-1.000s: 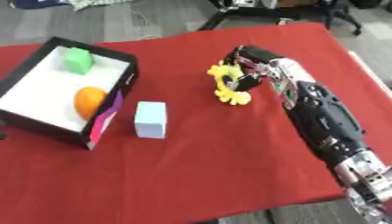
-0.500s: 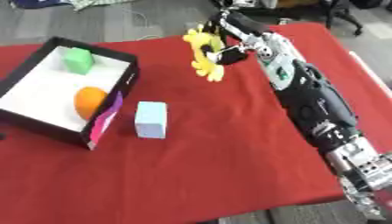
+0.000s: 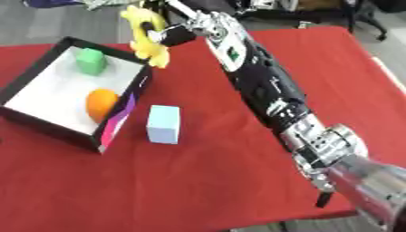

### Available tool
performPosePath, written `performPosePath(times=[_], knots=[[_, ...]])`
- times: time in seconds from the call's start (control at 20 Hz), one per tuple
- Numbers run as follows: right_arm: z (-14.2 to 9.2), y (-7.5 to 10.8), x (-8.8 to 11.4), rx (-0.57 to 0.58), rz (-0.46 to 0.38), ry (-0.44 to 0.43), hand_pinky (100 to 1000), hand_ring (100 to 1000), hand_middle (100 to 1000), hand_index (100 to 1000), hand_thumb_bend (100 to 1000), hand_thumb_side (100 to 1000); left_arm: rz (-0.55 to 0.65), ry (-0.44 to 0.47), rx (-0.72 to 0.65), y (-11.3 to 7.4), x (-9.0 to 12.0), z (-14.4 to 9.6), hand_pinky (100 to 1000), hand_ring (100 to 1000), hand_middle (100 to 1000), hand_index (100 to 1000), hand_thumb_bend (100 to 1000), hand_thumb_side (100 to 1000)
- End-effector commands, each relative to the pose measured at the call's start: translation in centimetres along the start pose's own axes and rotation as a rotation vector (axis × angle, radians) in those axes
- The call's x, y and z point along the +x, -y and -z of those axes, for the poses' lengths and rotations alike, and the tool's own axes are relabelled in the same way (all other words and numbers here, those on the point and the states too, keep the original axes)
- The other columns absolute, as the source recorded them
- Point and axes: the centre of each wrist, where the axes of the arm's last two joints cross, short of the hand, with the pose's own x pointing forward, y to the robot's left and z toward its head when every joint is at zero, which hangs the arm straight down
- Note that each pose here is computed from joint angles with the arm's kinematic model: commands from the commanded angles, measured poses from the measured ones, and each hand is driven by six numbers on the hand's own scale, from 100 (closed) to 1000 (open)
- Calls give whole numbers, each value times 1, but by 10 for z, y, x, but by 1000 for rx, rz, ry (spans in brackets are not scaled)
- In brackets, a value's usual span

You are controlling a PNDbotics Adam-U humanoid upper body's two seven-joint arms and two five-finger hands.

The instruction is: Pick up objects on the table and place them in the box.

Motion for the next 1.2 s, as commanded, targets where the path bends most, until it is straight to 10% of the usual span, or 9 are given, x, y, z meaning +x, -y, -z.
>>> performPosePath(times=[0.05, 0.3, 0.45, 0.55, 0.85, 1.2], knots=[[16, -1, 9, -30, 21, 34, 680, 381, 290, 504, 100, 293, -5, 46, -49, 7, 11, 9, 744, 742, 595, 727, 100, 934], [31, -30, 17, -50, 99, 38, 852, 500, 417, 631, 100, 313, -12, 63, -87, 14, 14, 16, 744, 742, 595, 727, 100, 935], [34, -50, 19, -16, 132, 45, 1000, 794, 755, 904, 100, 283, -15, 67, -100, 17, 15, 18, 744, 743, 596, 727, 100, 936], [36, -54, 22, 4, 131, 71, 1000, 927, 867, 960, 100, 549, -16, 69, -106, 18, 15, 18, 744, 743, 596, 727, 100, 936], [37, -52, 29, 5, 104, 147, 1000, 947, 907, 958, 100, 640, -18, 70, -110, 17, 16, 18, 745, 744, 597, 727, 100, 935], [26, -22, 35, -11, 71, 216, 1000, 915, 897, 957, 100, 445, -12, 48, -71, 9, 11, 11, 745, 745, 598, 726, 100, 936]])
